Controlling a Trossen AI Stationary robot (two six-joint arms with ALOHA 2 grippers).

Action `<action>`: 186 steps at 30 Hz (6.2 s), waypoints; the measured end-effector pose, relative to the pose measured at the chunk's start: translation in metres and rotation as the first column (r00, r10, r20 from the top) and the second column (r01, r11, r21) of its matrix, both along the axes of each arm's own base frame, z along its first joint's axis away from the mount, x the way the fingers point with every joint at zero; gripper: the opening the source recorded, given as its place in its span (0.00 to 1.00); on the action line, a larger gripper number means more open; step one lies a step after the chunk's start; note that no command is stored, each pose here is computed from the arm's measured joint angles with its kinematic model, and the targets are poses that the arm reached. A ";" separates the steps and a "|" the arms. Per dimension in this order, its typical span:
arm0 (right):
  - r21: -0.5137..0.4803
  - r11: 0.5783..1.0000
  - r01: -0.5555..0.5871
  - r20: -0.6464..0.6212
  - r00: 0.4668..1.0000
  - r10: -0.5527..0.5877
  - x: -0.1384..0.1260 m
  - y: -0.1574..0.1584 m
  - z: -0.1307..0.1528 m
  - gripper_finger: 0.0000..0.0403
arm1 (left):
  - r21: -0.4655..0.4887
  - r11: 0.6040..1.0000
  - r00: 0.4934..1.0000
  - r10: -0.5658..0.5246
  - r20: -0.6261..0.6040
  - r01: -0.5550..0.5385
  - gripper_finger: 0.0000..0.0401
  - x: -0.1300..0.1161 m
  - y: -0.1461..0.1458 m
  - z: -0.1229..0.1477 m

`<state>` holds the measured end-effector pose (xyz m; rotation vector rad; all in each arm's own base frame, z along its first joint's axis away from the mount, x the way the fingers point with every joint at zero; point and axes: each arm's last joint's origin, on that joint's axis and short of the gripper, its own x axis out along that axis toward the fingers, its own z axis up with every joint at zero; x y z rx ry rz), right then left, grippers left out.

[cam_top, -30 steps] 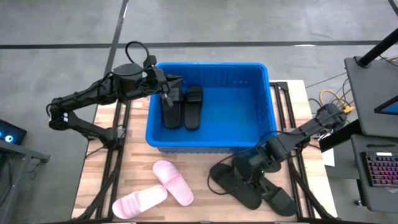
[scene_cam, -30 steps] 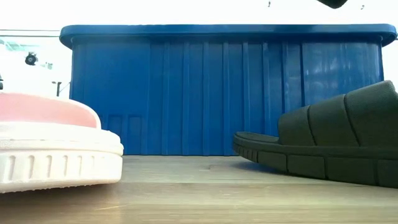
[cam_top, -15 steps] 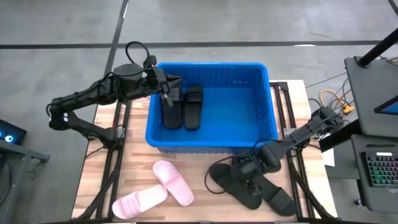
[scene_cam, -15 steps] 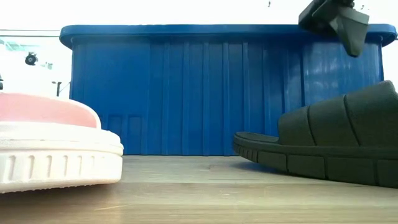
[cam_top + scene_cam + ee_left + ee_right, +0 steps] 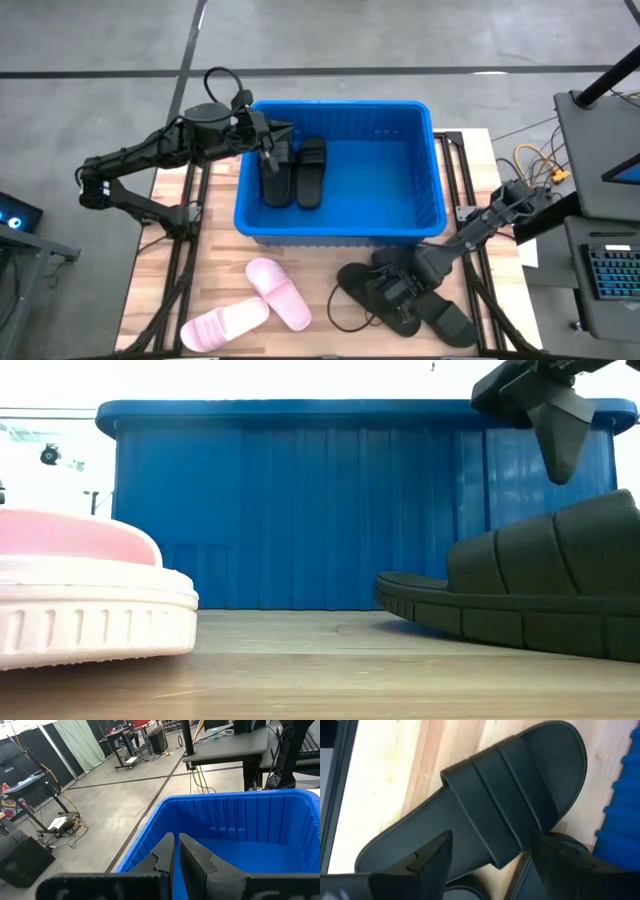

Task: Pick and place slides into bin
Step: Put the black slide into the blue bin

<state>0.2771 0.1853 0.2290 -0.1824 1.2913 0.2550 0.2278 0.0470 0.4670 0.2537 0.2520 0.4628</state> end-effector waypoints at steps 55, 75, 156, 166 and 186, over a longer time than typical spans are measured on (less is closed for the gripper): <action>-0.251 0.968 0.030 0.406 0.911 0.076 -0.027 0.018 -0.071 0.54 | -0.051 0.999 1.000 0.010 -0.003 -0.010 0.03 0.010 0.002 -0.006; -0.183 0.977 0.112 0.421 0.907 -0.025 -0.027 0.018 -0.071 0.31 | -0.053 0.999 1.000 0.010 -0.014 -0.011 0.03 0.014 0.002 -0.009; 0.731 0.636 -0.248 0.652 -0.025 -0.758 -0.110 -0.088 0.200 0.03 | -0.051 0.999 1.000 0.010 -0.004 -0.010 0.03 0.014 0.002 -0.007; 0.427 0.854 -0.297 0.797 -0.322 -0.511 -0.119 -0.091 0.219 0.03 | -0.052 0.999 1.000 0.010 -0.004 -0.010 0.03 0.014 0.002 -0.007; -0.156 0.975 -0.157 0.696 -0.718 -0.004 -0.128 -0.083 0.230 0.03 | -0.052 0.999 1.000 0.010 -0.007 -0.011 0.03 0.014 0.002 -0.008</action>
